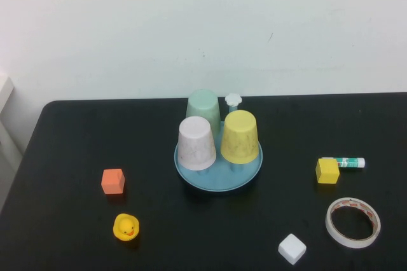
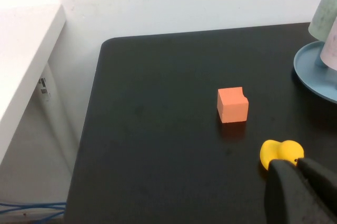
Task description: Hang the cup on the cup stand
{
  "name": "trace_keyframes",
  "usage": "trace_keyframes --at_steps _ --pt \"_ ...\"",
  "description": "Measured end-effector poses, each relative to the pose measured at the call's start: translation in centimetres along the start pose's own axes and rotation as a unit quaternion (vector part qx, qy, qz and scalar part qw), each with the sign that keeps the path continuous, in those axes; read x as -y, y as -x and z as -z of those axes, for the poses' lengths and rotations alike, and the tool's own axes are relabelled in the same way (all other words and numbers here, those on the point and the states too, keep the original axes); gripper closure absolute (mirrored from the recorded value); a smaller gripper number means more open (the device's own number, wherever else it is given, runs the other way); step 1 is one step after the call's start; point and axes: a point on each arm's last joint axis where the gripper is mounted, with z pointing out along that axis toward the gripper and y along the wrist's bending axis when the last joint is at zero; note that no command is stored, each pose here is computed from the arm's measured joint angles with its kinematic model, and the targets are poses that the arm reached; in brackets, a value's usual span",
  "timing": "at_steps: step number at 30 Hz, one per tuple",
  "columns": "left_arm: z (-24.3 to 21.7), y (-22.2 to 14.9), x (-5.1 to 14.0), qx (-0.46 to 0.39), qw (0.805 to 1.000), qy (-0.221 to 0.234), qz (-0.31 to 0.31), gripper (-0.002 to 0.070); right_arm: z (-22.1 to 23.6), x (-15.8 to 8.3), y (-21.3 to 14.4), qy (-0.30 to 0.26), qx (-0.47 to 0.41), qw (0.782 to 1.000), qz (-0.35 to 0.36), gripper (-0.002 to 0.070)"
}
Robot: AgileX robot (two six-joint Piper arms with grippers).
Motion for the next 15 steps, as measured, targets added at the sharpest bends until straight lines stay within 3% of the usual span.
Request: trace_keyframes --at_steps 15 --pt "0.00 0.00 0.00 0.000 1.000 0.000 0.000 0.0675 0.00 0.01 0.00 -0.001 0.000 1.000 -0.010 0.0678"
